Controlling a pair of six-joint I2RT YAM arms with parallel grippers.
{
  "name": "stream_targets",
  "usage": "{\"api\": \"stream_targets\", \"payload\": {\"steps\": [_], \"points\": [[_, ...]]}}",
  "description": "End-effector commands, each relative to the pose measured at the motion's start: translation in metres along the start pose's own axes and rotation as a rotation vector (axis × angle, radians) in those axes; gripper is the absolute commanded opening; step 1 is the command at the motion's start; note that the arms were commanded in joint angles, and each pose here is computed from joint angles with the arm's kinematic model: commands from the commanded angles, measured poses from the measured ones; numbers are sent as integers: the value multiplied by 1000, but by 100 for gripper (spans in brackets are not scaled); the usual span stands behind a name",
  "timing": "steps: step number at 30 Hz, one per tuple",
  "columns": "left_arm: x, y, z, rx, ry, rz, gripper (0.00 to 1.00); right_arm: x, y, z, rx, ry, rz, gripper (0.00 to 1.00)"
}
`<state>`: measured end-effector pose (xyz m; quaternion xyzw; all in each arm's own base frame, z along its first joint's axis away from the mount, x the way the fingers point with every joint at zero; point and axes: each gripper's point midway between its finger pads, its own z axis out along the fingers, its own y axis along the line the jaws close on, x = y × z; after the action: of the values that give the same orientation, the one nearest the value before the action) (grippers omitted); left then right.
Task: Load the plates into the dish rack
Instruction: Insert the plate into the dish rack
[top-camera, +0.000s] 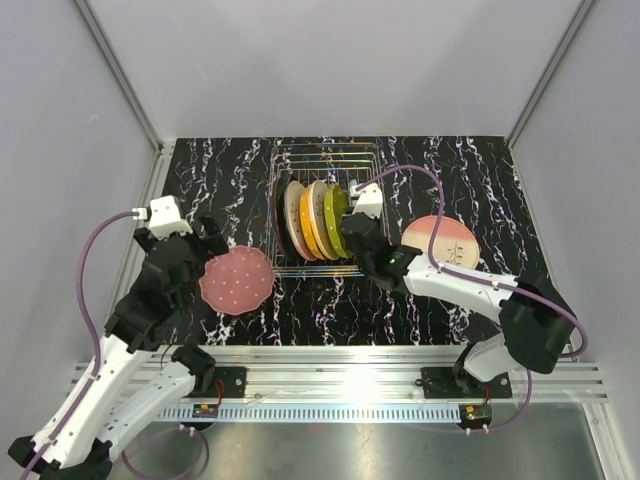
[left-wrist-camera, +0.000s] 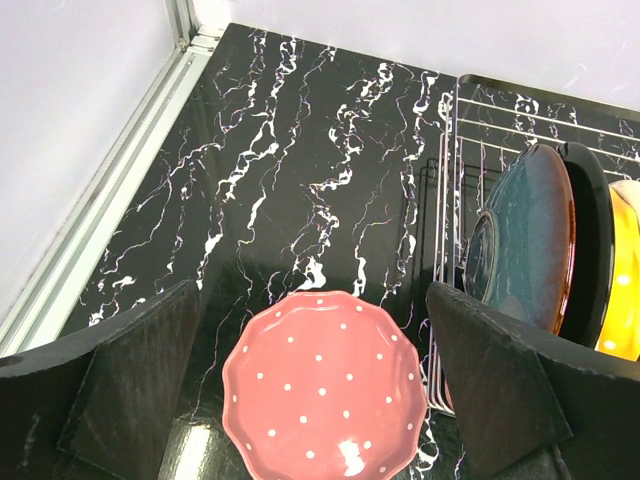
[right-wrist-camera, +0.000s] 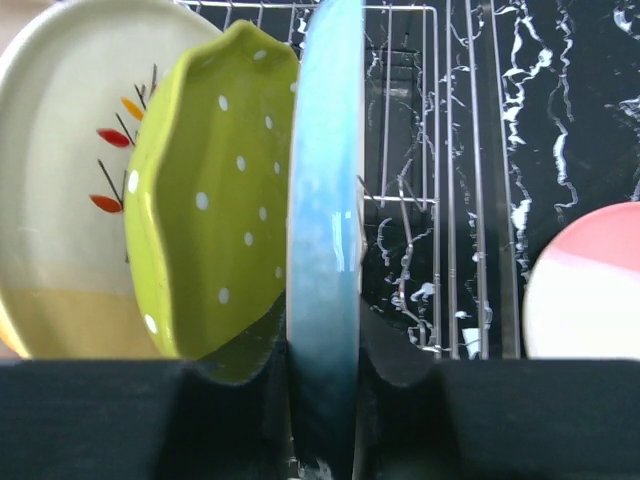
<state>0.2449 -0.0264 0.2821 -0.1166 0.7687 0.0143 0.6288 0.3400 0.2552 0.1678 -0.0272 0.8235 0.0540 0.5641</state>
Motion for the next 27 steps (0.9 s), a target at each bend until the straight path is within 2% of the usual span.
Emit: {"api": "stream_targets", "payload": {"steps": [1, 2, 3, 7, 13, 23, 27], "points": [[-9, -4, 2, 2, -40, -36, 99, -68, 24, -4, -55, -172, 204, 35], [-9, -4, 2, 2, -39, -34, 99, -68, 24, -4, -55, -171, 206, 39], [-8, -4, 3, 1, -37, -32, 99, -68, 25, -5, -61, -170, 208, 50], [-9, -4, 3, 0, -37, -31, 99, -70, 26, -7, -79, -169, 212, 60], [-7, -5, 4, 0, -33, -25, 99, -73, 20, -15, -75, -174, 228, 63], [-4, -4, 7, -19, -25, -20, 99, -83, -24, -63, -65, -227, 311, 65], [2, 1, 11, -69, 2, -7, 99, -73, -33, -74, -86, -201, 294, 65]]}}
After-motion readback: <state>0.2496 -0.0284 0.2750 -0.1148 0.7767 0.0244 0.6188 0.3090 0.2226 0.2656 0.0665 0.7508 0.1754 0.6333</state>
